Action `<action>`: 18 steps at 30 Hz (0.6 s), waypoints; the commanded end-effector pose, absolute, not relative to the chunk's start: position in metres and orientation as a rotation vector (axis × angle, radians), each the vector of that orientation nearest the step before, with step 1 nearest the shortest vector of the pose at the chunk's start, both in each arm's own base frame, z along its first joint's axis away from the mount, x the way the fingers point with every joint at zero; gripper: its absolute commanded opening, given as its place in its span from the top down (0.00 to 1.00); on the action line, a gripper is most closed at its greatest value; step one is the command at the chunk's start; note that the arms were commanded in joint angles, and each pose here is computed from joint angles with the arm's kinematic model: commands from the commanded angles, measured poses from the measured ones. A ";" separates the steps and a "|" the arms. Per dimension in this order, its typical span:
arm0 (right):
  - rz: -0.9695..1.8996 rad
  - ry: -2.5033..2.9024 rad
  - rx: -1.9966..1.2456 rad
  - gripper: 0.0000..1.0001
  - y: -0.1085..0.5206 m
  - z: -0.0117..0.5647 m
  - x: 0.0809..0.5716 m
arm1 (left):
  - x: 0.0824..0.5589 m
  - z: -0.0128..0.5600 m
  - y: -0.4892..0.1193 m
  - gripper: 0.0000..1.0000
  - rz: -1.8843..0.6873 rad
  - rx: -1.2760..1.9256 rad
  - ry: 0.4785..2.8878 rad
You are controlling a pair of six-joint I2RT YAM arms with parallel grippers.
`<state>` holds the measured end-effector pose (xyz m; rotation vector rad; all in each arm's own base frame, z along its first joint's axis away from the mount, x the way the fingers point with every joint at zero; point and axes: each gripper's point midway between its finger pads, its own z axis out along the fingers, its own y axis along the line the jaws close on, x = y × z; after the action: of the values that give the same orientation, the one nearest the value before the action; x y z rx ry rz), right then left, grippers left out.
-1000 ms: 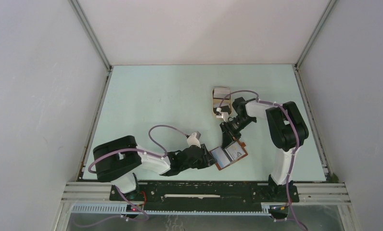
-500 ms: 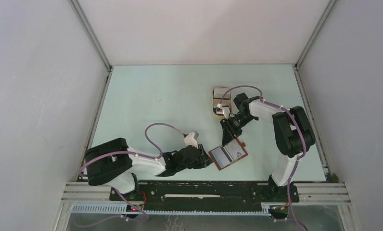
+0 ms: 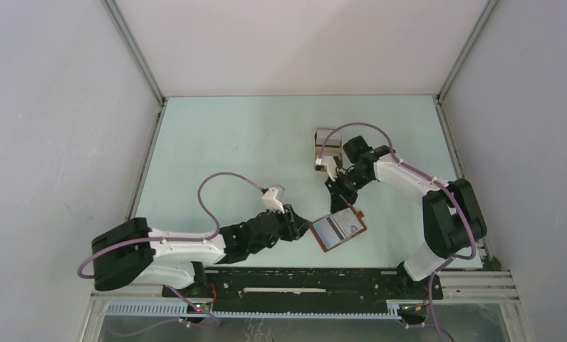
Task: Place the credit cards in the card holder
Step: Turn over the card slot in the card holder.
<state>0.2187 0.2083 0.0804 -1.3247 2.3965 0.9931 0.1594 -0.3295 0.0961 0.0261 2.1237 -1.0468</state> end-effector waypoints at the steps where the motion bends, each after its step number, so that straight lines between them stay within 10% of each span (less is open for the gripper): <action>1: 0.826 2.381 -1.472 0.99 0.200 0.061 0.220 | 0.175 0.125 -0.313 0.64 -1.012 0.046 1.949; 6: 0.739 2.451 -1.550 1.00 0.193 0.040 0.215 | 0.178 0.154 -0.295 0.60 -1.050 0.033 1.786; 13: 0.699 2.507 -1.561 1.00 0.188 0.027 0.214 | 0.174 0.160 -0.278 0.18 -1.143 -0.057 1.702; 18: 0.712 2.531 -1.592 1.00 0.191 0.021 0.208 | 0.163 0.153 -0.293 0.14 -1.235 -0.002 1.734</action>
<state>0.2110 0.1875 0.0250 -1.5396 2.5379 0.7242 0.1680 -0.2825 0.1401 -0.0061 1.7787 -1.1299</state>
